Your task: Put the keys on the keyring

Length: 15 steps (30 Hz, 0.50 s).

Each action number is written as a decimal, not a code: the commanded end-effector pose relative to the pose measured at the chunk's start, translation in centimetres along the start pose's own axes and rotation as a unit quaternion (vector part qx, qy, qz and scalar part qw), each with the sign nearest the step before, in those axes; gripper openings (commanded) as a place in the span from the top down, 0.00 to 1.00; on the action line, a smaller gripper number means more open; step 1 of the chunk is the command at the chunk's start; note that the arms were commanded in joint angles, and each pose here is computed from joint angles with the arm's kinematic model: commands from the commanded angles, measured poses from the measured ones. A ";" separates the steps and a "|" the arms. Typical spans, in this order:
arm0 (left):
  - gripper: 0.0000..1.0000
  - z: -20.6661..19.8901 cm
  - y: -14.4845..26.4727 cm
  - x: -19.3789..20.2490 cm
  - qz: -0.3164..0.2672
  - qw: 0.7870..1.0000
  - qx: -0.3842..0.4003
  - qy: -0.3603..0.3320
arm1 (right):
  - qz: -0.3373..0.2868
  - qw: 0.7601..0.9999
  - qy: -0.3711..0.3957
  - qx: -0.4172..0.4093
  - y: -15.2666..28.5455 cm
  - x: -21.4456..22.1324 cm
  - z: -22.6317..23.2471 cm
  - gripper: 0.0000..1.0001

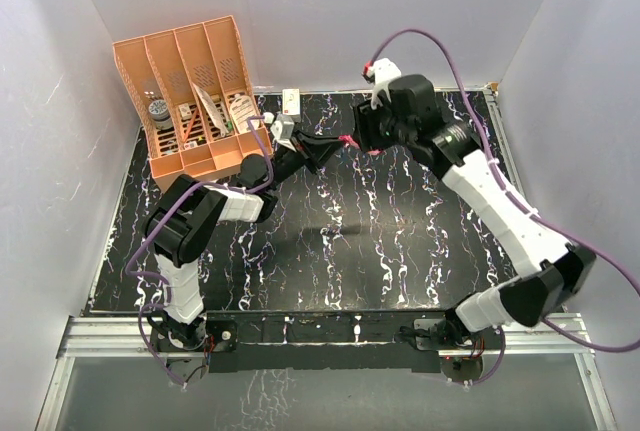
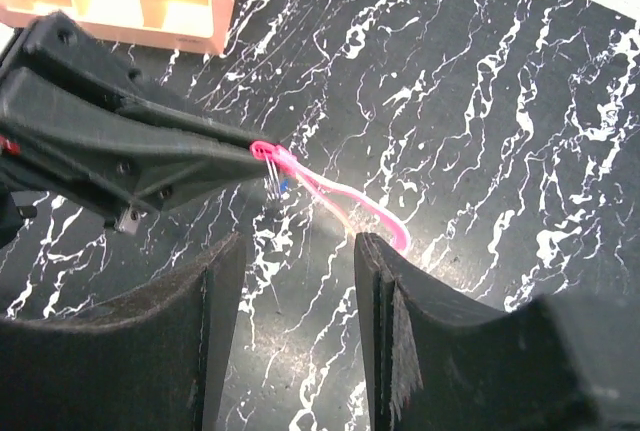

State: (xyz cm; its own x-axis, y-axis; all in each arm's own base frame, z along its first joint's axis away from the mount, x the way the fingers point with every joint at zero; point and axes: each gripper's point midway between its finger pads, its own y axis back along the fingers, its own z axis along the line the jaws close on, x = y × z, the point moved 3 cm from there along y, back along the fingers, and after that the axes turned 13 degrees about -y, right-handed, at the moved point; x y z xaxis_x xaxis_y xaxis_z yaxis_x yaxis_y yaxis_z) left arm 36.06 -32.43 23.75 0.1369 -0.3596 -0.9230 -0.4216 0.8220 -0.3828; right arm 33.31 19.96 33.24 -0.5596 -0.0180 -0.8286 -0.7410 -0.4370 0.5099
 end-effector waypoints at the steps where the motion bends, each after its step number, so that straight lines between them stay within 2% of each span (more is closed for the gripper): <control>1: 1.00 1.1 -0.1 -4.7 -0.076 0.993 -0.064 0.057 | -0.145 0.988 -0.026 -0.042 1.7 -3.0 1.0 0.55; 6: 1.00 2.1 0.2 -5.7 -0.102 0.976 -0.117 0.151 | -0.187 0.979 -0.028 -0.074 1.8 -2.4 1.4 0.56; 15: 1.00 1.7 0.6 -6.1 -0.162 0.937 -0.098 0.294 | -0.211 0.971 -0.039 -0.109 0.4 -2.3 2.2 0.59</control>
State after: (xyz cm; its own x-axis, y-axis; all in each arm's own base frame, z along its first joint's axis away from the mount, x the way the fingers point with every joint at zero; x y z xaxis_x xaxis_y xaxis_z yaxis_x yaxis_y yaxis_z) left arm 37.60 -30.20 25.00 -0.1882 -0.6594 -0.7279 -0.6535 0.6373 -0.4084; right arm 32.76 20.81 31.71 -0.3831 0.1679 -0.9083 -0.8097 -0.5342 0.2428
